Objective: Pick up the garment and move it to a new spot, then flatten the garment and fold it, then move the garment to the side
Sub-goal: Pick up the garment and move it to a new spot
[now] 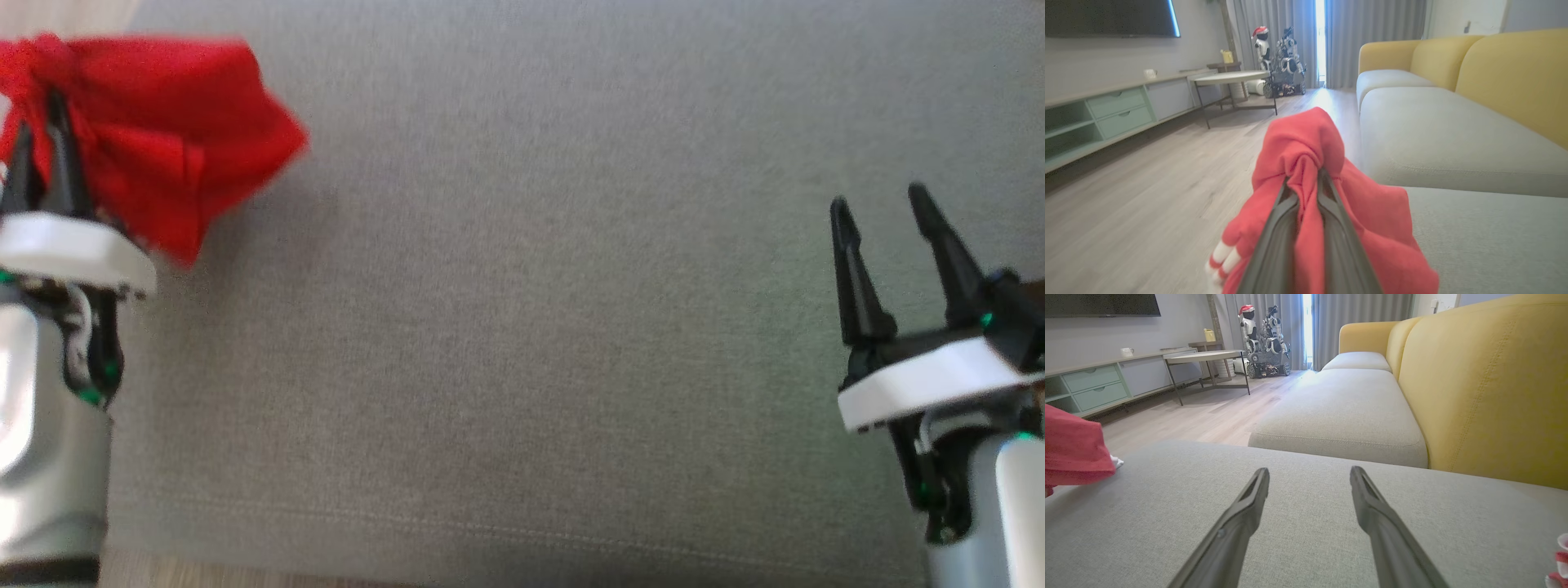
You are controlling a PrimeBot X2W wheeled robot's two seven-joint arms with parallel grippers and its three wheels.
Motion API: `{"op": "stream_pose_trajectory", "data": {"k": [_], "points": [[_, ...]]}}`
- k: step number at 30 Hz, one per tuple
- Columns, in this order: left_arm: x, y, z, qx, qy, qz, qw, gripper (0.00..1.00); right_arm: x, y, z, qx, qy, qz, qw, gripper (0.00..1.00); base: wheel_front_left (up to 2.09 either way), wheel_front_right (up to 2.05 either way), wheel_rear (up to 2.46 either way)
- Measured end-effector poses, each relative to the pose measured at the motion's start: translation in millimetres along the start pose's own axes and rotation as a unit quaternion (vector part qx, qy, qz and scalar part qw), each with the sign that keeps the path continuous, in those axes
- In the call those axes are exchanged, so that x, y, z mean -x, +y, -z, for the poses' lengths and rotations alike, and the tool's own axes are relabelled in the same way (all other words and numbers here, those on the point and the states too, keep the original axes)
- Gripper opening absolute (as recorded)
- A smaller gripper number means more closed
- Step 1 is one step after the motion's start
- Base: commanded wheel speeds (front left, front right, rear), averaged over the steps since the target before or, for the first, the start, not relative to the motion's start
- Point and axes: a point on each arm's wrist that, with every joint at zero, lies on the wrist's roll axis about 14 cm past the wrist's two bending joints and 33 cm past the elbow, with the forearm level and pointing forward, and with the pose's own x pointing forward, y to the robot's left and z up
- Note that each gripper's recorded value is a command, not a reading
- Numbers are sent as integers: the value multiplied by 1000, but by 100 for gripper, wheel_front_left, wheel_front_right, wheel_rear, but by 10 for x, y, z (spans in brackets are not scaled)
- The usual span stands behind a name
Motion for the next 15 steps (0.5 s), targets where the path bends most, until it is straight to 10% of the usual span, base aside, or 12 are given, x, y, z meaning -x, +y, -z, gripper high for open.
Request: {"op": "stream_pose_trajectory", "data": {"k": [15], "points": [[744, -920, -521, 62, -80, 112, 988, 0, 645, -143, -151, -7, -20, 53, 998, 100, 0, 0, 0]]}}
